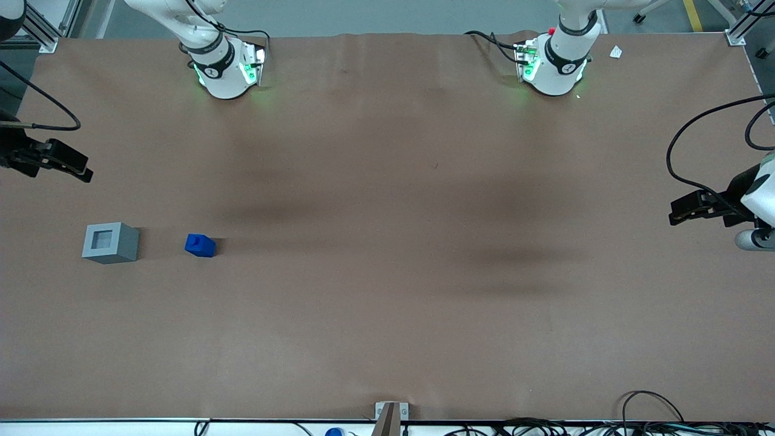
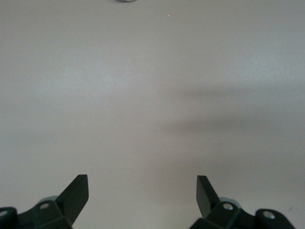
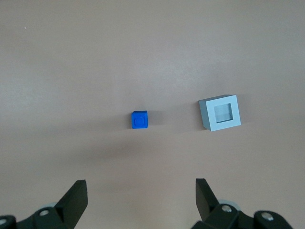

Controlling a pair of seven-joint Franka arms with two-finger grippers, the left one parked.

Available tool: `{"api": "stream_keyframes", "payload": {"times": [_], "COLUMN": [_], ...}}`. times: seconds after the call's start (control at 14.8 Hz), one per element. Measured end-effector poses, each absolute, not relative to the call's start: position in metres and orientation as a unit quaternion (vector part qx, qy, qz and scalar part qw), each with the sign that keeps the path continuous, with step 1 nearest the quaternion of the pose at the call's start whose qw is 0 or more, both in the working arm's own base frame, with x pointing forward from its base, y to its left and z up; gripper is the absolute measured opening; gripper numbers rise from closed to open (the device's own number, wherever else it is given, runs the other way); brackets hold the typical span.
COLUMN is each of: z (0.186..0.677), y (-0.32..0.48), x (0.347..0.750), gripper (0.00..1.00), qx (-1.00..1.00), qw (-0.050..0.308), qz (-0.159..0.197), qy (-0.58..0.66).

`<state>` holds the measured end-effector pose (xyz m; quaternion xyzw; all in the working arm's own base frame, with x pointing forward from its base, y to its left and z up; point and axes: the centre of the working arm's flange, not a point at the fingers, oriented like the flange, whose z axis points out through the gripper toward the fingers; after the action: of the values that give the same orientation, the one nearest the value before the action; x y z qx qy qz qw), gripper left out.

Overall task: Insert blue part into gray base with right arm
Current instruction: 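Move the right gripper over the blue block and lower it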

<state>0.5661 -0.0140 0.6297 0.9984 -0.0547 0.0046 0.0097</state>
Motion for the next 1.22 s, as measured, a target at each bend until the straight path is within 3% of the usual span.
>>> {"api": "stream_keyframes", "payload": {"times": [0.54, 0.81, 1.22], "z": [0.615, 0.559, 0.475], "y": [-0.017, -0.013, -0.010], "x": [0.573, 0.601, 0.611], "gripper": [1.00, 1.00, 1.00], "qx": [0.998, 0.998, 0.998], "qw": [0.009, 0.006, 0.004], "qz": [-0.009, -0.038, -0.037], "qy": [-0.057, -0.052, -0.049]}}
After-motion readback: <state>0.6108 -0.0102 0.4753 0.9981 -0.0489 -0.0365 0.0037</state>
